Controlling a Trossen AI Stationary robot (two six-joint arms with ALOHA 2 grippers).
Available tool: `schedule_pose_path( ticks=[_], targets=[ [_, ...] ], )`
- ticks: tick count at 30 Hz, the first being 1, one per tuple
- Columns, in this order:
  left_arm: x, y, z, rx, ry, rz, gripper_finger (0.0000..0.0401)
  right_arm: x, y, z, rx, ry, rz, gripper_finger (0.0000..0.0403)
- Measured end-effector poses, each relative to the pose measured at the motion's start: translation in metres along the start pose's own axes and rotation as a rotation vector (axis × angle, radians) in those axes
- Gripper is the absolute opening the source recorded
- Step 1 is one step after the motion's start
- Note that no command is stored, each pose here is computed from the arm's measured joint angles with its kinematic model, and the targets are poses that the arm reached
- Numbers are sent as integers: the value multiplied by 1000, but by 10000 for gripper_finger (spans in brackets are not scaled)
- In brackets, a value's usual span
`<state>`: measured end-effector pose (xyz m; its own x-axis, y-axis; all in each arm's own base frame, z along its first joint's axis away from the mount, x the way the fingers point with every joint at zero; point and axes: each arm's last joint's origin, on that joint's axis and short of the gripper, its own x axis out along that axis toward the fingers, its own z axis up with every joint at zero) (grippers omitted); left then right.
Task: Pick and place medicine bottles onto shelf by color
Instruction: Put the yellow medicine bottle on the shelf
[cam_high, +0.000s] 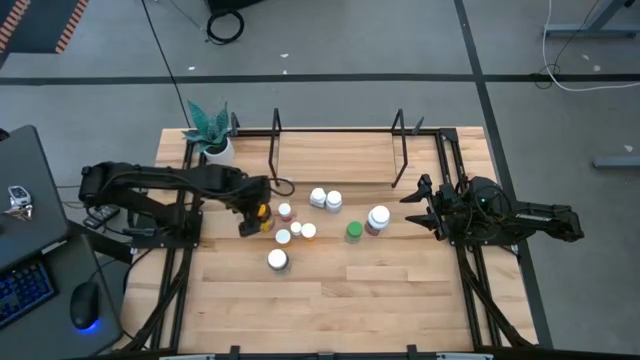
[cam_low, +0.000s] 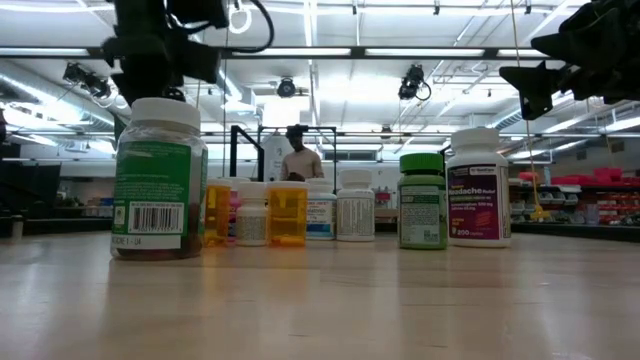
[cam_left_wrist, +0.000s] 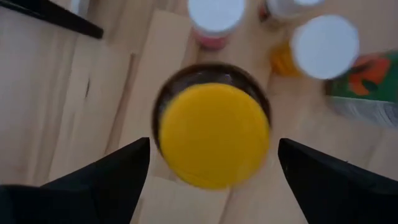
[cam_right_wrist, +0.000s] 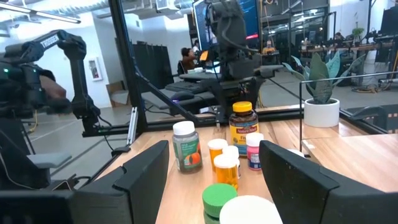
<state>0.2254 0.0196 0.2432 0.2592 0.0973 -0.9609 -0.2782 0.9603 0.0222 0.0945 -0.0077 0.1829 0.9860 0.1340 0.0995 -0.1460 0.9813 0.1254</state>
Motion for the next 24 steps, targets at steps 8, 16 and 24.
schedule_pose_path(
  ticks=[8,16,24],
  targets=[
    [15,10,12,-41,15,-72,355,0,0,0,0,1,0,257],
    [14,15,12,-57,13,-108,341,0,0,0,1,2,0,257],
    [13,15,12,-46,10,-112,324,0,0,0,0,1,0,257]
  ],
)
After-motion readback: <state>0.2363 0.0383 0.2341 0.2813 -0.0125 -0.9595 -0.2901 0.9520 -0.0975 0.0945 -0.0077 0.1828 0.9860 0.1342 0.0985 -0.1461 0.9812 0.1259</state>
